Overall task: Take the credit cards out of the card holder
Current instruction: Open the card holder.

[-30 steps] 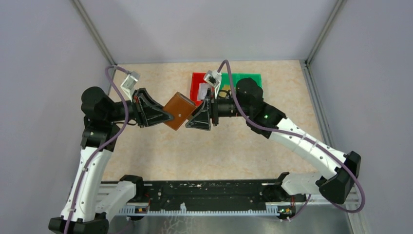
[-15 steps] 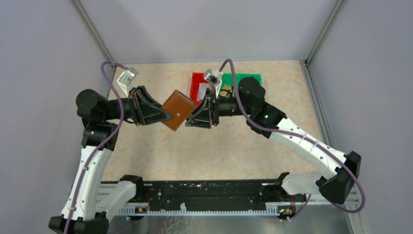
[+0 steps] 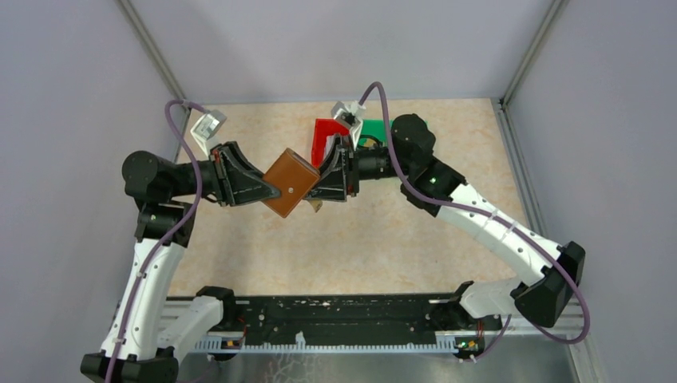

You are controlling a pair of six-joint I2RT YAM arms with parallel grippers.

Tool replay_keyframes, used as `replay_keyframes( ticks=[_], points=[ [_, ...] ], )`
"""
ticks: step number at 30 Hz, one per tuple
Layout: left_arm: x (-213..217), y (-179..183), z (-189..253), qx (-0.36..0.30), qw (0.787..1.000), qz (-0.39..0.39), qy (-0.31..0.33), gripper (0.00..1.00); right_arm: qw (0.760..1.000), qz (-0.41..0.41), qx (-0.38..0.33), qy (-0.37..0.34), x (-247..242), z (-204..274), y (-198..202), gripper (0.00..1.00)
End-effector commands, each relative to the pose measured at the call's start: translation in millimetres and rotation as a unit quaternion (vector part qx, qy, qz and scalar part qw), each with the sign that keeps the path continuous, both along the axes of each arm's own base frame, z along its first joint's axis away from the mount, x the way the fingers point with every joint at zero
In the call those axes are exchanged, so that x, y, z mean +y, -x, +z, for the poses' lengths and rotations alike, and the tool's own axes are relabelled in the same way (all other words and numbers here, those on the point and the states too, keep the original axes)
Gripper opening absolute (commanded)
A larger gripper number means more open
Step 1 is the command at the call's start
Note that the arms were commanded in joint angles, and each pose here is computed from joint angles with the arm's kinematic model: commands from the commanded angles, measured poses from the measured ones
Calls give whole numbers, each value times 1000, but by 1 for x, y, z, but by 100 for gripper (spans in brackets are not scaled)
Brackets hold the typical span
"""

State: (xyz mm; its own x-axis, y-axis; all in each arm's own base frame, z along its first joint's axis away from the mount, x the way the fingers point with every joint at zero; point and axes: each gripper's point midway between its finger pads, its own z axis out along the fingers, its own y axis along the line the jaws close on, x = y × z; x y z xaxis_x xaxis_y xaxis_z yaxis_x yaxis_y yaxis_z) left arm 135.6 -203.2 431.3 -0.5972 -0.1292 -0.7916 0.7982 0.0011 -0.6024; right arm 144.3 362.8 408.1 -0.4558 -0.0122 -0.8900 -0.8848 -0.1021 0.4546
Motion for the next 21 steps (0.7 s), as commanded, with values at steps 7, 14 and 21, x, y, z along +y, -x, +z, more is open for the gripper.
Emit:
replay_keyframes(
  ticks=[7, 14, 21],
  points=[
    [-1, -4, -3, -4, 1000, 1, 2, 0, 995, 45, -25, -82, -2, 40, 15, 35],
    [-3, -21, -20, 11, 1000, 23, -9, 20, 994, 52, -8, -94, 4, 36, 21, 27],
    [23, -99, -60, -94, 959, 232, -129, 99, 991, -107, 76, 2, 9, -11, -28, 0]
  ],
)
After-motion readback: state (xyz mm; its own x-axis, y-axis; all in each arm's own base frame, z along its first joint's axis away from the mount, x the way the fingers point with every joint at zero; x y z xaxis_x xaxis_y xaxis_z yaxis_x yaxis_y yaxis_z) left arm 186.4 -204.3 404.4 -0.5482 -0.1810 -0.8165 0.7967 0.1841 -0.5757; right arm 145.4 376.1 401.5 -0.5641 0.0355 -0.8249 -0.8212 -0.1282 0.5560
